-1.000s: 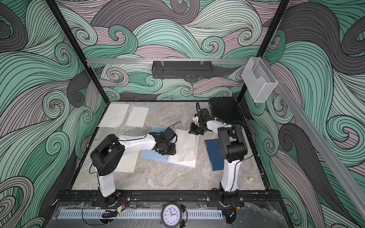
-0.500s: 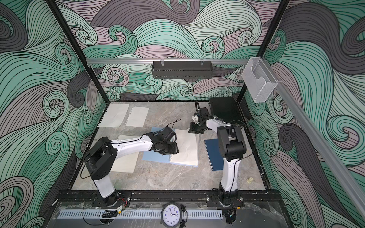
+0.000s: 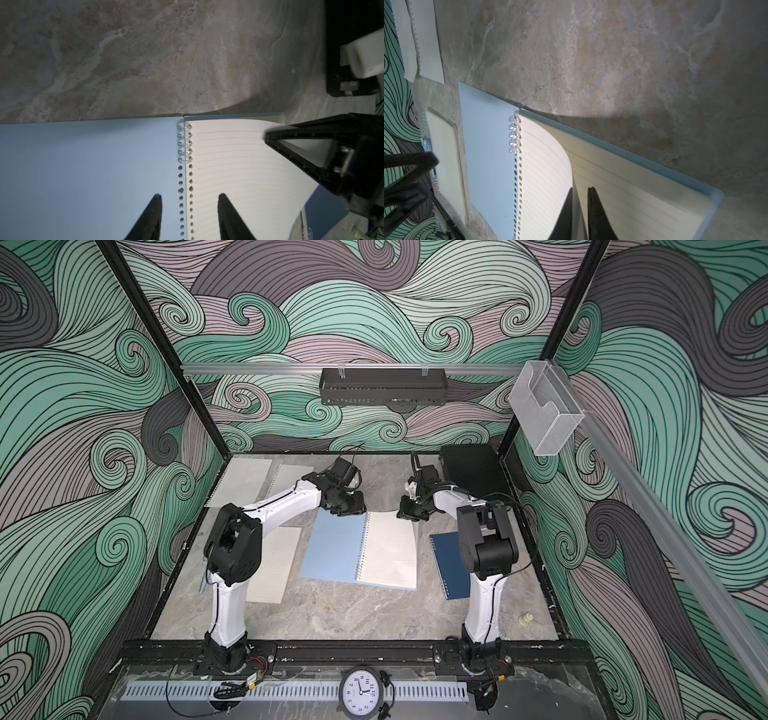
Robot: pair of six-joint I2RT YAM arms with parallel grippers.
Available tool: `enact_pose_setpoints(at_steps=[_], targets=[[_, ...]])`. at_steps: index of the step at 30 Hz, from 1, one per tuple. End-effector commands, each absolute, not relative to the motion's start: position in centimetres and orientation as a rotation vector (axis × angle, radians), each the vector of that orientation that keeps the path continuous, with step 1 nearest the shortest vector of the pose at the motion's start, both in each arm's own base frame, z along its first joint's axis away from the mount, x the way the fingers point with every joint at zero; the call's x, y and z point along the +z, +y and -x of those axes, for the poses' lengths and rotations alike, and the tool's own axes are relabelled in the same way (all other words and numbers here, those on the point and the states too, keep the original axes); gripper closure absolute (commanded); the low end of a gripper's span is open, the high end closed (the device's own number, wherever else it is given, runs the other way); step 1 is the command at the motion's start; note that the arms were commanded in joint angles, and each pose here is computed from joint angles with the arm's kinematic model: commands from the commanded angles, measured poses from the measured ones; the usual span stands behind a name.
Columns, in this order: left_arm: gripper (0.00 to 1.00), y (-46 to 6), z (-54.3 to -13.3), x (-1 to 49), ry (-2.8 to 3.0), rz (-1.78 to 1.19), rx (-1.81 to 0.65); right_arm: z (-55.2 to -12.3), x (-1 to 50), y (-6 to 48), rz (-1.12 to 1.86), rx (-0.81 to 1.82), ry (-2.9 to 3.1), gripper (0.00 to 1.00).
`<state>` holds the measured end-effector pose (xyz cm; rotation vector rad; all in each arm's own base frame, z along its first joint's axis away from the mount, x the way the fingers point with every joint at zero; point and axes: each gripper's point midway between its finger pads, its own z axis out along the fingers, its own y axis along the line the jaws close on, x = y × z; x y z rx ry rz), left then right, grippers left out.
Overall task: Tear off pages from different notebooks
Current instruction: Tear off the paper from the notebook.
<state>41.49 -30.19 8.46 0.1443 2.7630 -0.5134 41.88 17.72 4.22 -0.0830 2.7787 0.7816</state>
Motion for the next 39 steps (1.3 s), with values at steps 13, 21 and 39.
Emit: enact_pose_setpoints(at_steps=[13,21,39], targets=[[0.62,-26.8,-43.3,3.7,2.855,-0.251,-0.239,-41.0,6.3,19.5,0.278,0.501,2.719,1.0],[0.62,-25.0,-44.3,2.9,2.909,-0.298,-0.066,-40.8,7.3,21.4,0.418,0.324,2.695,1.0],[0.64,-21.9,-39.0,-5.3,3.224,-0.281,0.108,-38.9,9.2,24.9,0.618,0.284,2.593,1.0]])
